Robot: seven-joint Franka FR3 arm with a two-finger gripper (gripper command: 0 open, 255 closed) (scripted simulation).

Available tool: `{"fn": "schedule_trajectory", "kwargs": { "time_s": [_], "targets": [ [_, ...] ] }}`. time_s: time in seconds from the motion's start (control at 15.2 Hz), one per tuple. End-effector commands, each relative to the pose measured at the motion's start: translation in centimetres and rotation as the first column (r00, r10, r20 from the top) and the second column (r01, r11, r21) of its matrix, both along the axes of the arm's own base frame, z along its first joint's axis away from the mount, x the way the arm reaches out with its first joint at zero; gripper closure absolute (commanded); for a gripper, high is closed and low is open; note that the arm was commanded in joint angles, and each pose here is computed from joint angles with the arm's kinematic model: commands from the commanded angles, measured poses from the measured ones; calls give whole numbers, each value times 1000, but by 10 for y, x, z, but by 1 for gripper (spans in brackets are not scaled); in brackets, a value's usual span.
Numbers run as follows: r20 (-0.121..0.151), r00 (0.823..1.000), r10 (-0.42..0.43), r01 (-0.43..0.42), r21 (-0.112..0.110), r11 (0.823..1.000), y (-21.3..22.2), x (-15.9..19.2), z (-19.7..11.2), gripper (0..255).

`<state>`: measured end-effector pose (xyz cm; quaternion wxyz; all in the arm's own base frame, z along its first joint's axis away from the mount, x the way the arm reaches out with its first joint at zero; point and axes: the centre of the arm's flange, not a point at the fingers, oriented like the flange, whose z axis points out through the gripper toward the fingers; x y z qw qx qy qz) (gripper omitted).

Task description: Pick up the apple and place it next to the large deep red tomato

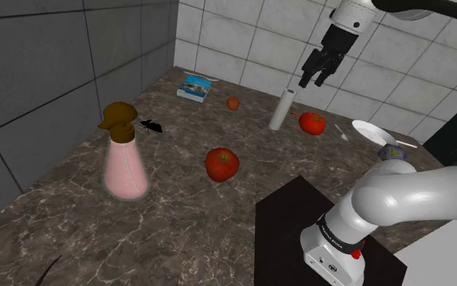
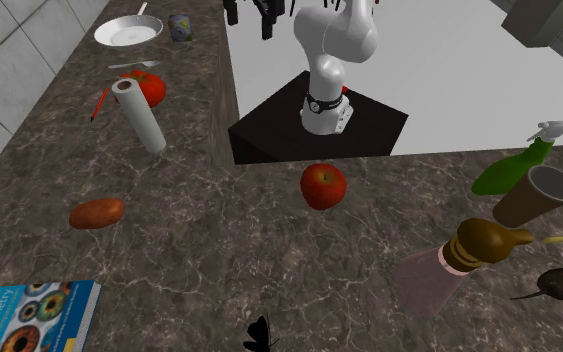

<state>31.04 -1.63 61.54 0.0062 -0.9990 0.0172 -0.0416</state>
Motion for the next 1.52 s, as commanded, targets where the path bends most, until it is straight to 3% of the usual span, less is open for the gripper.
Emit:
{"fn": "schedule_trajectory", "kwargs": {
  "time_s": [0.0, 1.45],
  "targets": [
    [0, 1000, 0, 0, 0, 1000, 0, 0, 0, 0],
    [-109, 994, -10, 0, -86, 996, 247, 48, -170, 0]
  ]
}}
